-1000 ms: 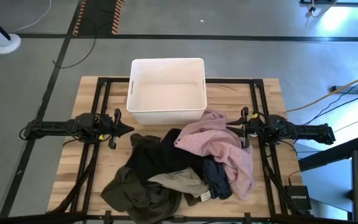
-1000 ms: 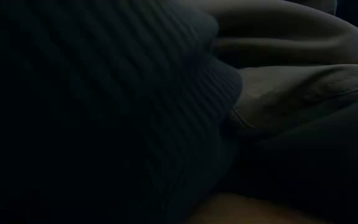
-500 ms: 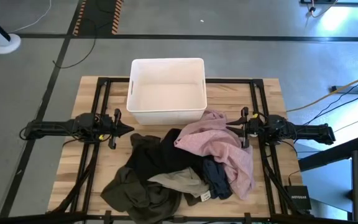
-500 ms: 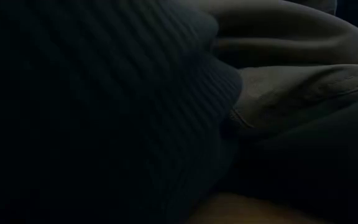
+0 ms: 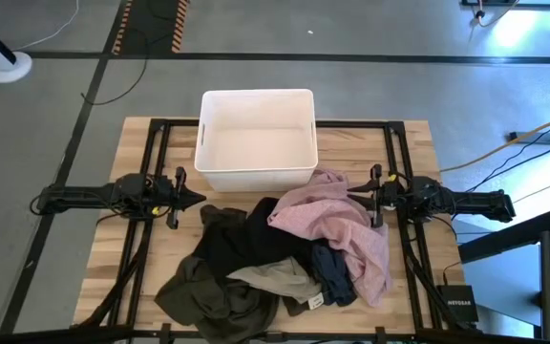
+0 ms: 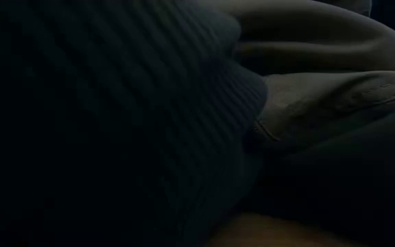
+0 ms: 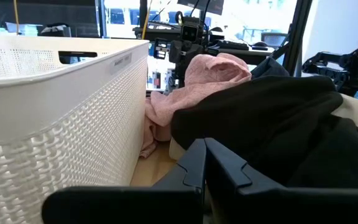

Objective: Sort clothes

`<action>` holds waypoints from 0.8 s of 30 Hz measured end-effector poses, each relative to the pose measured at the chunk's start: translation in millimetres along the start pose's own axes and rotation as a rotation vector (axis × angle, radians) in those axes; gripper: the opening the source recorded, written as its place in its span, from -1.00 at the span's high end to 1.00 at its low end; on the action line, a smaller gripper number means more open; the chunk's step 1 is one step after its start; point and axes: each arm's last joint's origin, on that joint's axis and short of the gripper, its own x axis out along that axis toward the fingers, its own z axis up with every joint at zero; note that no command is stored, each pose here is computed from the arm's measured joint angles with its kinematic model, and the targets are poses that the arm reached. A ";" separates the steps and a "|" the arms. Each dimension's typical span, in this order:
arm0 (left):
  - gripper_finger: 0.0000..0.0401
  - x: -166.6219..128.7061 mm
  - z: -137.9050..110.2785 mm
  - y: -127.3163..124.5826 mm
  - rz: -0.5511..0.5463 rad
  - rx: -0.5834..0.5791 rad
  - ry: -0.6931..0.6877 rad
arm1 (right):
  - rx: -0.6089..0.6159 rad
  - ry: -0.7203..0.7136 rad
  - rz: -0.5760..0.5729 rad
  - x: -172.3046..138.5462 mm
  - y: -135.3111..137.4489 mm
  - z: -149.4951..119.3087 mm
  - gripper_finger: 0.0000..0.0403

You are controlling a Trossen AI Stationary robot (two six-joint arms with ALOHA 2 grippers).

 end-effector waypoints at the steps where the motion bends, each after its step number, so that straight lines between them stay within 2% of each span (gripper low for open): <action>1: 1.00 0.0 0.0 0.0 0.001 0.000 0.000 | 0.000 0.000 0.000 0.0 0.0 0.0 0.56; 5: 1.00 0.0 0.4 1.0 0.034 -0.001 -0.007 | 0.000 0.000 0.000 0.0 0.0 0.0 0.56; 15: 1.00 0.0 0.5 1.1 0.039 0.000 -0.008 | 0.000 0.000 0.000 0.0 0.0 0.0 0.56; 20: 1.00 0.0 1.7 1.5 0.052 -0.120 -0.024 | 0.000 -0.001 0.000 0.0 0.0 0.1 0.56; 24: 1.00 -0.2 6.7 1.4 0.050 -0.125 -0.077 | 0.004 -0.023 -0.003 0.0 -0.3 2.2 0.56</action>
